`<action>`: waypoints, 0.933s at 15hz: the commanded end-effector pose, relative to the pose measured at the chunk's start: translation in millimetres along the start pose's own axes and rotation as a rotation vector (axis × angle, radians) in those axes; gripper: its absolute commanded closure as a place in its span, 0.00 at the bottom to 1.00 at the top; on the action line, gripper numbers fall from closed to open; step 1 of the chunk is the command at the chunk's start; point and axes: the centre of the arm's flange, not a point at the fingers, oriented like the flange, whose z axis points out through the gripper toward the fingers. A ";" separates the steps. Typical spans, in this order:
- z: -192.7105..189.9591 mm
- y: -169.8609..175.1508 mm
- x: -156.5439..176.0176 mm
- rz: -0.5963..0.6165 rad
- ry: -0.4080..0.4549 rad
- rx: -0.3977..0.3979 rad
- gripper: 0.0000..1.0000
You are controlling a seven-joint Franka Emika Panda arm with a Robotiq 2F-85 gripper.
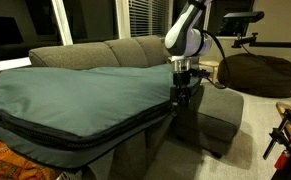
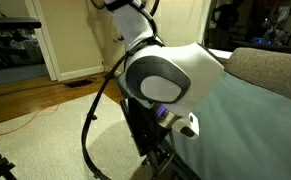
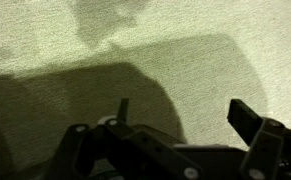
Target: Unzip the object
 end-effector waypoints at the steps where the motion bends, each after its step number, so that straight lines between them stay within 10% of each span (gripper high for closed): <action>1: 2.9 6.4 12.2 0.008 0.006 0.010 0.00; 14: 20.7 32.5 44.0 -0.005 0.004 0.030 0.00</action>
